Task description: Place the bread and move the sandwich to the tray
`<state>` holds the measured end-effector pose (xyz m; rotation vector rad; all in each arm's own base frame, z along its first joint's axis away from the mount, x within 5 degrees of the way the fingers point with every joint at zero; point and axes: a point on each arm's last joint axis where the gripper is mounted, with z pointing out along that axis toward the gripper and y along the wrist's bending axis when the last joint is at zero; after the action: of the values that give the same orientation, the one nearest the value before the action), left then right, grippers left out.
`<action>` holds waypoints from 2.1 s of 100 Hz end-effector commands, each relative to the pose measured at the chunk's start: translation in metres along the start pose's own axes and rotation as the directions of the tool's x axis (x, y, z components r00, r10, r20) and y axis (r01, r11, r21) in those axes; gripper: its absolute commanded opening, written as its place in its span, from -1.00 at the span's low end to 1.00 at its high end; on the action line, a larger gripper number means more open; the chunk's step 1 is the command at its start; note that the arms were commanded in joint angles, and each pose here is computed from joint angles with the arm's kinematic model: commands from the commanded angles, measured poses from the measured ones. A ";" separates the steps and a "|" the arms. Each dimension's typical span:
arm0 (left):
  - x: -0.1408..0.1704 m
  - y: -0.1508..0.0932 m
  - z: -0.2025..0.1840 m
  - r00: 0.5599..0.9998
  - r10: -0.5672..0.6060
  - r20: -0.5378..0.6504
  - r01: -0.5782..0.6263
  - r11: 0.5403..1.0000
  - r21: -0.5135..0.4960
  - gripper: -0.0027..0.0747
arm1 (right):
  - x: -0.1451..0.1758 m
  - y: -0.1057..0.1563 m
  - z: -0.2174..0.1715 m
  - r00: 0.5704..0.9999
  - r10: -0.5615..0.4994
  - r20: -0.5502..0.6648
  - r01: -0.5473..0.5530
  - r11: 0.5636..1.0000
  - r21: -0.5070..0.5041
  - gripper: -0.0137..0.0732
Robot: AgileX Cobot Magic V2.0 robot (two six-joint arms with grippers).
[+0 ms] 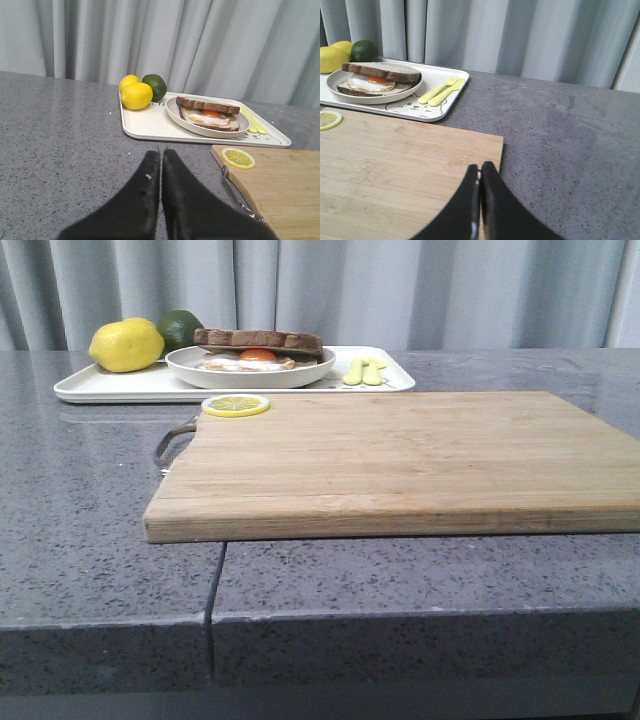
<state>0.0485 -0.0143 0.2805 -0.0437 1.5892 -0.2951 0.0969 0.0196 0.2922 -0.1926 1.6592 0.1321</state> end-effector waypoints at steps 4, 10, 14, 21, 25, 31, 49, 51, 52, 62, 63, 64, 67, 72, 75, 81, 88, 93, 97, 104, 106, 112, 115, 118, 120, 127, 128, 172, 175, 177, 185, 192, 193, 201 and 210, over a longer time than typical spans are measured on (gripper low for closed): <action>-0.013 -0.001 -0.001 0.997 -0.017 0.079 0.018 1.000 -0.006 -0.98 | -0.014 -0.003 -0.001 0.996 -0.007 0.085 0.004 0.999 0.033 -0.85; -0.013 -0.001 -0.001 0.997 -0.017 0.079 0.018 1.000 -0.006 -0.98 | -0.014 -0.003 -0.001 0.996 -0.007 0.085 0.004 0.999 0.033 -0.85; -0.013 -0.001 -0.001 0.997 -0.015 0.078 0.016 1.000 -0.007 -0.98 | -0.014 -0.003 -0.001 0.996 -0.007 0.085 0.004 0.999 0.033 -0.85; -0.010 0.001 0.000 0.997 -0.006 0.071 0.008 1.000 -0.016 -0.98 | -0.014 -0.003 -0.001 0.996 -0.007 0.085 0.004 0.999 0.033 -0.85; -0.008 0.003 0.001 0.997 0.026 0.067 -0.024 0.999 -0.032 -0.98 | -0.014 -0.003 -0.001 0.996 -0.007 0.085 0.004 0.999 0.033 -0.85; -0.002 0.008 0.002 0.987 0.148 0.063 -0.143 0.987 -0.079 -0.98 | -0.014 -0.003 -0.001 0.996 -0.007 0.085 0.004 0.999 0.033 -0.85; 0.023 0.019 -0.003 0.963 0.259 0.073 -0.246 0.957 -0.153 -0.98 | -0.014 -0.003 -0.001 0.996 -0.007 0.085 0.004 0.999 0.033 -0.85; 0.026 0.020 -0.003 0.967 0.245 0.076 -0.231 0.961 -0.155 -0.98 | -0.014 -0.003 -0.001 0.996 -0.007 0.085 0.004 0.999 0.033 -0.85; 0.029 0.020 -0.004 0.965 0.251 0.077 -0.236 0.959 -0.159 -0.98 | -0.014 -0.003 -0.001 0.996 -0.007 0.085 0.004 0.999 0.033 -0.85; 0.043 0.025 -0.003 0.968 0.241 0.073 -0.226 0.959 -0.170 -0.98 | -0.014 -0.003 -0.001 0.996 -0.007 0.084 0.004 0.999 0.033 -0.85; 0.044 0.025 -0.003 0.968 0.243 0.067 -0.229 0.958 -0.170 -0.98 | -0.014 -0.003 -0.001 0.996 -0.007 0.084 0.004 0.999 0.033 -0.85; 0.046 0.025 -0.002 0.968 0.242 0.062 -0.228 0.959 -0.170 -0.98 | -0.014 -0.003 -0.001 0.996 -0.007 0.084 0.004 0.999 0.033 -0.85; 0.049 0.026 -0.001 0.969 0.240 0.051 -0.229 0.959 -0.170 -0.98 | -0.014 -0.003 -0.001 0.996 -0.007 0.084 0.004 0.999 0.033 -0.85; 0.055 0.028 0.000 0.969 0.243 0.041 -0.233 0.957 -0.170 -0.98 | -0.014 -0.003 -0.001 0.996 -0.007 0.084 0.004 0.999 0.033 -0.85; 0.059 0.029 0.001 0.969 0.243 0.037 -0.233 0.958 -0.169 -0.98 | -0.014 -0.003 -0.001 0.996 -0.007 0.084 0.004 0.999 0.033 -0.85; 0.066 0.030 0.003 0.970 0.242 0.032 -0.234 0.958 -0.166 -0.98 | -0.014 -0.003 -0.001 0.996 -0.007 0.084 0.004 0.999 0.033 -0.85; 0.072 0.031 0.004 0.969 0.242 0.043 -0.233 0.959 -0.162 -0.98 | -0.014 -0.003 -0.001 0.996 -0.007 0.084 0.004 0.999 0.033 -0.85; 0.073 0.032 0.004 0.970 0.241 0.034 -0.233 0.959 -0.163 -0.98 | -0.014 -0.003 -0.001 0.996 -0.007 0.084 0.004 0.999 0.033 -0.85; 0.072 0.031 0.004 0.969 0.242 0.043 -0.233 0.959 -0.162 -0.98 | -0.014 -0.003 -0.001 0.996 -0.007 0.084 0.004 0.999 0.033 -0.85; 0.071 0.031 0.004 0.969 0.243 0.046 -0.233 0.959 -0.162 -0.98 | -0.014 -0.003 -0.001 0.996 -0.007 0.084 0.004 0.999 0.033 -0.85; 0.071 0.031 0.004 0.971 0.236 0.048 -0.225 0.961 -0.161 -0.98 | -0.014 -0.003 -0.001 0.996 -0.007 0.084 0.004 0.999 0.033 -0.85; 0.071 0.031 0.004 0.975 0.217 0.051 -0.207 0.965 -0.159 -0.98 | -0.014 -0.003 -0.001 0.996 -0.007 0.084 0.004 0.999 0.033 -0.85; 0.071 0.031 0.004 0.975 0.217 0.051 -0.207 0.965 -0.159 -0.98 | -0.014 -0.003 -0.001 0.996 -0.007 0.084 0.004 0.999 0.033 -0.85; 0.071 0.031 0.004 0.975 0.217 0.051 -0.207 0.965 -0.159 -0.98 | -0.014 -0.003 -0.001 0.996 -0.007 0.084 0.004 0.999 0.033 -0.85; 0.071 0.031 0.004 0.975 0.217 0.051 -0.207 0.965 -0.159 -0.98 | -0.014 -0.003 -0.001 0.996 -0.007 0.084 0.004 0.999 0.033 -0.85; 0.071 0.031 0.004 0.975 0.217 0.051 -0.207 0.965 -0.159 -0.98 | -0.014 -0.003 -0.001 0.996 -0.007 0.084 0.004 0.999 0.033 -0.85; 0.071 0.031 0.004 0.975 0.217 0.051 -0.207 0.965 -0.159 -0.98 | -0.014 -0.003 -0.001 0.996 -0.007 0.084 0.004 0.999 0.033 -0.85; 0.071 0.031 0.004 0.975 0.217 0.051 -0.207 0.965 -0.159 -0.98 | -0.014 -0.003 -0.001 0.996 -0.007 0.084 0.004 0.999 0.033 -0.85; 0.071 0.031 0.004 0.975 0.217 0.051 -0.207 0.965 -0.159 -0.98 | -0.014 -0.003 -0.001 0.996 -0.007 0.084 0.004 0.999 0.033 -0.85; 0.071 0.031 0.004 0.975 0.217 0.051 -0.207 0.965 -0.159 -0.98 | -0.014 -0.003 -0.001 0.996 -0.007 0.084 0.004 0.999 0.033 -0.85; 0.071 0.031 0.004 0.975 0.217 0.051 -0.207 0.965 -0.159 -0.98 | -0.014 -0.003 -0.001 0.997 -0.007 0.083 0.004 0.999 0.033 -0.85; 0.071 0.031 0.004 0.975 0.217 0.051 -0.207 0.965 -0.159 -0.98 | -0.013 -0.003 -0.001 0.996 -0.025 0.083 0.023 0.999 0.036 -0.85; 0.071 0.031 0.004 0.975 0.217 0.051 -0.207 0.965 -0.159 -0.98 | -0.013 -0.003 -0.001 0.996 -0.029 0.083 0.026 0.999 0.036 -0.85; 0.071 0.031 0.004 0.975 0.217 0.051 -0.207 0.965 -0.159 -0.98 | -0.008 -0.003 -0.002 0.996 -0.043 0.077 0.040 0.998 0.039 -0.85; 0.071 0.031 0.004 0.975 0.217 0.051 -0.207 0.965 -0.159 -0.98 | 0.002 -0.004 -0.005 0.995 -0.031 0.099 0.026 0.998 0.054 -0.85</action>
<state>0.0559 0.0007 0.1990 0.0089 1.6375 0.0147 0.0943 0.0184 0.2828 -0.2080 1.6710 0.1061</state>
